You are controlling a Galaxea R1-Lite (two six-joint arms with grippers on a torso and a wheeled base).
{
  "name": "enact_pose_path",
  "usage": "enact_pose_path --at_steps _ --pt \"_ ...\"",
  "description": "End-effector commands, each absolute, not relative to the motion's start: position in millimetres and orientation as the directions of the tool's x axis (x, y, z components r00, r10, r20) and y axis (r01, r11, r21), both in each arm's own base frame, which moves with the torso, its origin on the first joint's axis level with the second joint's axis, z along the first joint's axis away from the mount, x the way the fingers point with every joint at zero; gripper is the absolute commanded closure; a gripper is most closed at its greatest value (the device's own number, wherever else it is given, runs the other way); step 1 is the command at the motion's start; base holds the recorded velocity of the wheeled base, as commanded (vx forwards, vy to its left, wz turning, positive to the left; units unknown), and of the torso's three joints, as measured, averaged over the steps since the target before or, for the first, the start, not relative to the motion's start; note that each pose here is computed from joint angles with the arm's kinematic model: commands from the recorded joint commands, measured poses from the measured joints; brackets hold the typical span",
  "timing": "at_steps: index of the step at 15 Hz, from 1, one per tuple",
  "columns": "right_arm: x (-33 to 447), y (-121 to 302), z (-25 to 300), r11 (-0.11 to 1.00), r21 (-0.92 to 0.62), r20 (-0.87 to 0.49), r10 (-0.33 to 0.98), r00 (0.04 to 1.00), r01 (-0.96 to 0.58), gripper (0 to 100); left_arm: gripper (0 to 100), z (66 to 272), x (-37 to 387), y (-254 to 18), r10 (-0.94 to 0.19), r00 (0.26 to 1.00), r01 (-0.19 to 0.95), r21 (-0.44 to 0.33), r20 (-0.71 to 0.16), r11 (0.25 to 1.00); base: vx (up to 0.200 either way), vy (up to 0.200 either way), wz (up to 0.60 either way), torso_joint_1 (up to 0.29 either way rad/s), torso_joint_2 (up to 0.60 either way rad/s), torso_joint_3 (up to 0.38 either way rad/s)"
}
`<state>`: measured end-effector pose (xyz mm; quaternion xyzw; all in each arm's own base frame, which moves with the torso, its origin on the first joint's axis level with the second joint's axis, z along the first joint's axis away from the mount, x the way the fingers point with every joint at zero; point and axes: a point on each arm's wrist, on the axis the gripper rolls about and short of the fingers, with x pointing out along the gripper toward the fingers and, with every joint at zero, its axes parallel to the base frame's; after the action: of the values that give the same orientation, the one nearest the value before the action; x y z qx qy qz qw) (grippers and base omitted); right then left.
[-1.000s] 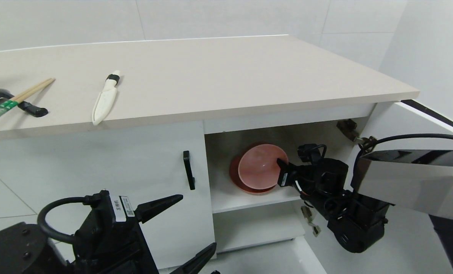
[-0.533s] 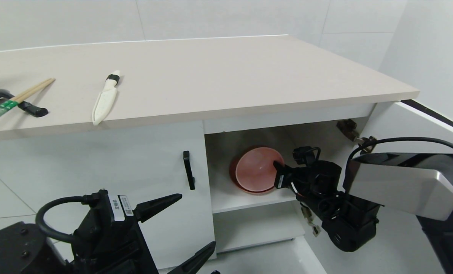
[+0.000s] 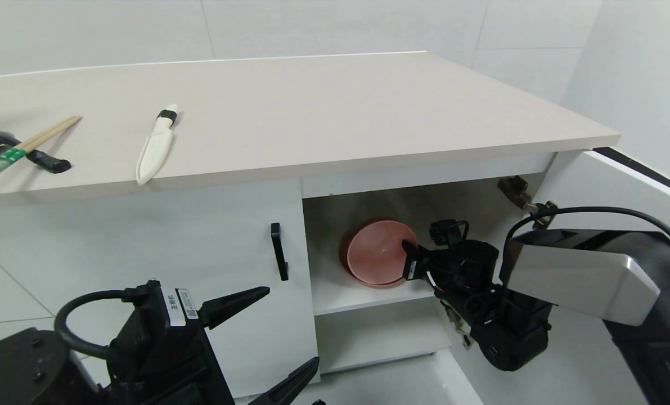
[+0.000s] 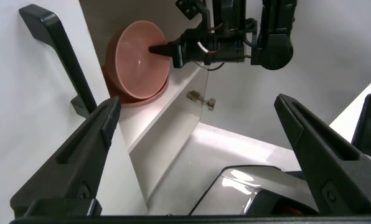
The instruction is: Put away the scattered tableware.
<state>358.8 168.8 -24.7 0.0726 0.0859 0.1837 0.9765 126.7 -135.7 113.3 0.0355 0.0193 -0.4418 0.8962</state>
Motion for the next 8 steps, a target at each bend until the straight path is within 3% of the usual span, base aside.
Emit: enact_pose_path --at_steps 1,6,7,8 --pt "358.4 169.4 -27.3 0.922 0.173 -0.146 0.372 0.916 -0.347 100 0 112.4 127.1 -136.2 -0.790 0.609 0.793 0.046 -0.070 0.607 0.000 0.000 0.00 0.000 0.00 0.000" --pt "359.8 170.0 -30.8 0.923 0.170 -0.149 0.369 0.917 -0.344 100 0 112.4 127.1 -136.2 -0.790 0.609 0.793 0.046 -0.070 0.607 0.000 0.000 0.00 0.000 0.00 0.000" --pt "359.9 170.7 -33.4 0.924 0.170 -0.154 0.369 0.917 -0.343 0 0 112.4 127.1 -136.2 -0.790 0.609 0.793 0.046 -0.070 0.607 0.000 0.000 0.00 0.000 0.00 0.000" --pt "361.3 172.0 -32.0 0.923 0.171 -0.145 0.371 0.917 -0.346 0 0 112.2 127.2 -136.3 -0.789 0.610 0.793 0.046 -0.072 0.608 0.000 0.000 0.00 0.000 0.00 0.000"
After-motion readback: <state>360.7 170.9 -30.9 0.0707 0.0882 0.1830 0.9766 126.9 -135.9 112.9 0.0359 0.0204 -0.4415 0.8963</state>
